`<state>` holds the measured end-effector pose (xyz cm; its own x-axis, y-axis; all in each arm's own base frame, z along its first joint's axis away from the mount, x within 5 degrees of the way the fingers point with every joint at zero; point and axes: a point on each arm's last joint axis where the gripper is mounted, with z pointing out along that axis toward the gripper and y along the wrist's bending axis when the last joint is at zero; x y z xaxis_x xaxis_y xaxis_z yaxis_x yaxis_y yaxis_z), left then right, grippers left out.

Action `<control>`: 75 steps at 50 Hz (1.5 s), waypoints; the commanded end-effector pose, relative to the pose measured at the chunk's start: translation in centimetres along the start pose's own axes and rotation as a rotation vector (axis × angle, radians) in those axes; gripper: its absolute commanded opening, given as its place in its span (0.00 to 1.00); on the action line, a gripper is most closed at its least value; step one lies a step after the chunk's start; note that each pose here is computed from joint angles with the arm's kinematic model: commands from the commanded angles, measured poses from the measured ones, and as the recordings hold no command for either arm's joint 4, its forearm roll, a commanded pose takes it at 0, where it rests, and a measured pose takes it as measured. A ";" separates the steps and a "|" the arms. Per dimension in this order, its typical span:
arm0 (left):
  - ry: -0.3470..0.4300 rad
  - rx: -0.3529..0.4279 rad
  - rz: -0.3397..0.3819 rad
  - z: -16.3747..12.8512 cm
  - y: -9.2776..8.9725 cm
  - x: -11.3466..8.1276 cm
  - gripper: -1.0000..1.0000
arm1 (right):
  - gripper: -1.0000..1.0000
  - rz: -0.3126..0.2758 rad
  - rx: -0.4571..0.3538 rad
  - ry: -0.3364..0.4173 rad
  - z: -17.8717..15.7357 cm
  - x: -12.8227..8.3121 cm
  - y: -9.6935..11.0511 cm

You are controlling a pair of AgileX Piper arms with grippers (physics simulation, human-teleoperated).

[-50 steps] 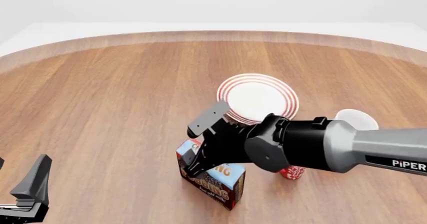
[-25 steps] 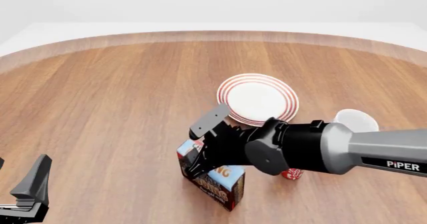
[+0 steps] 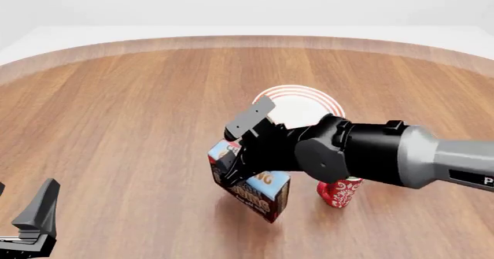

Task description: Put the chocolate pudding to the right of the plate.

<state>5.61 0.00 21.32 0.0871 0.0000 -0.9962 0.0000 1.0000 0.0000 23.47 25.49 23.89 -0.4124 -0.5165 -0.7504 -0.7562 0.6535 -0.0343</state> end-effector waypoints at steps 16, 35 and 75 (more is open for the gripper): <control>0.000 0.000 0.000 0.0 0.0 0.0 1.00 | 0.00 -0.128 0.287 -0.289 -9.9 -13.9 -10.7; 0.000 0.000 0.000 0.0 0.0 0.0 1.00 | 0.00 0.052 0.474 -0.245 -6.9 -15.9 -23.2; 0.000 0.000 0.000 0.0 0.0 0.0 1.00 | 0.00 0.292 0.716 -0.028 -4.3 -0.5 -39.9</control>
<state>5.61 0.00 21.32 0.0871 0.0000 -0.9962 0.0000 1.0000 0.0000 50.99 0.05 32.08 -0.4726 -0.3012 -0.8282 -0.1504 0.9536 -0.2609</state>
